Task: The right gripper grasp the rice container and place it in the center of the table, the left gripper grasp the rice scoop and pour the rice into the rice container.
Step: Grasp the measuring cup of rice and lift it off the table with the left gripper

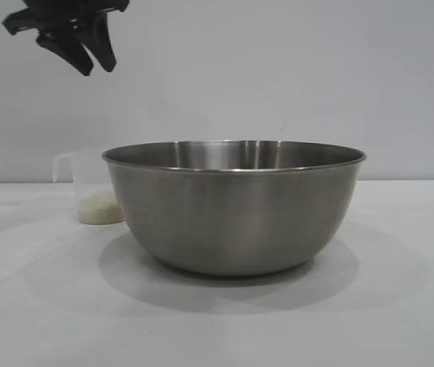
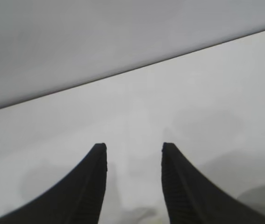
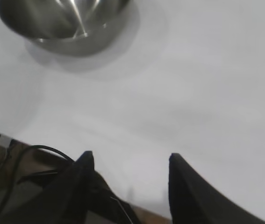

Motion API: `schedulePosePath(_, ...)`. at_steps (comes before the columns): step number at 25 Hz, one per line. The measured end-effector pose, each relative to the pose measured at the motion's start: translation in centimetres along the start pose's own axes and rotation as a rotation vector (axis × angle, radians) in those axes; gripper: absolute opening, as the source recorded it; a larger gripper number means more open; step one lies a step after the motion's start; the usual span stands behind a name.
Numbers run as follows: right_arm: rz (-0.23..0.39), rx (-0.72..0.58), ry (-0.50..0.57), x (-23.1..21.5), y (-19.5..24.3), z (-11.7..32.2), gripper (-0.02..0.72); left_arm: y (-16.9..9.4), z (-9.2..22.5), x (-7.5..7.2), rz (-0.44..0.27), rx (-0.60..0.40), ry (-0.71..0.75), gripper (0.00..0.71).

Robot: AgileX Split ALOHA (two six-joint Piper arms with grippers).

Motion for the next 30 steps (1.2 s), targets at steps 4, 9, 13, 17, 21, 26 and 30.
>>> schedulePosePath(4,0.012,-0.073,-0.003,-0.1,0.1,-0.4,0.340,-1.9,3.4,0.3,-0.051,-0.045,0.043,0.237)
schedulePosePath(9,0.015,-0.085,-0.003,-0.2,0.5,-0.4,0.340,-2.6,7.5,-1.2,-0.018,-0.024,0.226,0.237)
schedulePosePath(13,0.017,-0.089,-0.004,-0.2,0.5,-0.5,0.340,-3.0,9.8,-1.0,-0.041,-0.084,0.238,0.237)
schedulePosePath(17,0.017,-0.089,-0.004,-0.2,0.5,-0.5,0.340,-2.3,11.8,0.0,-0.087,-0.141,0.179,0.237)
schedulePosePath(21,0.017,-0.089,-0.004,-0.2,0.5,-0.5,0.340,-0.3,13.6,0.2,-0.084,-0.176,0.140,0.237)
schedulePosePath(26,0.017,-0.089,-0.004,-0.2,0.5,-0.5,0.340,1.8,15.1,-0.1,-0.037,-0.274,0.137,0.237)
schedulePosePath(30,0.017,-0.089,-0.004,-0.2,0.5,-0.5,0.340,2.8,16.8,0.0,-0.021,-0.252,0.125,0.237)
Point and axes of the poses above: a point on each arm's last joint axis where the gripper is mounted, y pointing out along that axis toward the gripper, x along the wrist's bending axis when the last joint is at zero, z = x × y, the point moved 3 cm from there along y, pointing out along that axis toward the gripper, and after that the axes turned 7 degrees about -y, right-handed, at the moved point
